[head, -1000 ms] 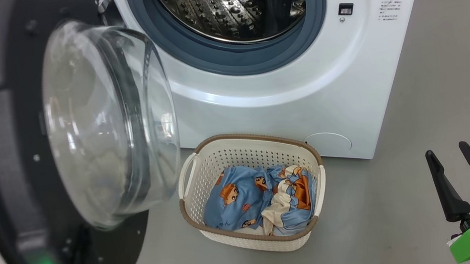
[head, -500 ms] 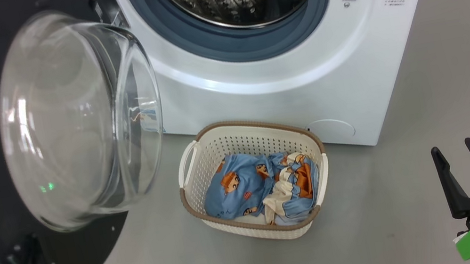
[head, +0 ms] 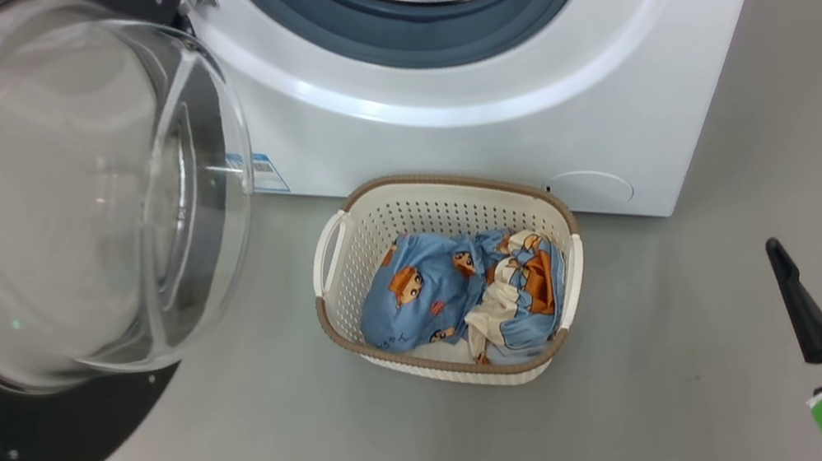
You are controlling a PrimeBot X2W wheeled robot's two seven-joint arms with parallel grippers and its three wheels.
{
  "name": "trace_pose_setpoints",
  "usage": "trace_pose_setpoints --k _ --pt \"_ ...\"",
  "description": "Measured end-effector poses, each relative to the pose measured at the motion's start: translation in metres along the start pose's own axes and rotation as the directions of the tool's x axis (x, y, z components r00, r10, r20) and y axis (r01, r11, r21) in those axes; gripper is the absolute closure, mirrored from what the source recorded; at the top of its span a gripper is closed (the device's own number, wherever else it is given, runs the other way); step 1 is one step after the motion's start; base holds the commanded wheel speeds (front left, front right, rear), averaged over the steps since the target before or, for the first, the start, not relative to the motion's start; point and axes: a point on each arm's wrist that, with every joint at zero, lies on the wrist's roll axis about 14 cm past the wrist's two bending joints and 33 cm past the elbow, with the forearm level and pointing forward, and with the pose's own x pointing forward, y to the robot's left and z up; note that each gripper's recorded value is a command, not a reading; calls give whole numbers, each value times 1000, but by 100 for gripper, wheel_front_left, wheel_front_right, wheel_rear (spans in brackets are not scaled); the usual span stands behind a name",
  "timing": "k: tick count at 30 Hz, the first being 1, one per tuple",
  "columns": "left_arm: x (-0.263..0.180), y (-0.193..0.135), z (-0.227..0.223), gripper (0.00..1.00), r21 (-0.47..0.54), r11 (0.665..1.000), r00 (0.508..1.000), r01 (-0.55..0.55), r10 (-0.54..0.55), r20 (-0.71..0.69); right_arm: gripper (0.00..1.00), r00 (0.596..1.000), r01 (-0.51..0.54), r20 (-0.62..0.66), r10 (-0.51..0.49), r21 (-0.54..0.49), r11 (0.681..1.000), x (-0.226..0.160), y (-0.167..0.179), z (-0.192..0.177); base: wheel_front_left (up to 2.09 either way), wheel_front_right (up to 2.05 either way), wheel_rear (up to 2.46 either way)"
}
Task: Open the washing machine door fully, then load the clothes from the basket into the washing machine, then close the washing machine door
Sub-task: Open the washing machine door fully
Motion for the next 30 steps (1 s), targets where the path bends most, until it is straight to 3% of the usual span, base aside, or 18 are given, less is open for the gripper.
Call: trace_pose_setpoints --k 30 --pt "75 56 8 100 10 974 974 -226 226 12 0 999 10 -34 -10 -3 1000 42 -39 -31 0 0 0"
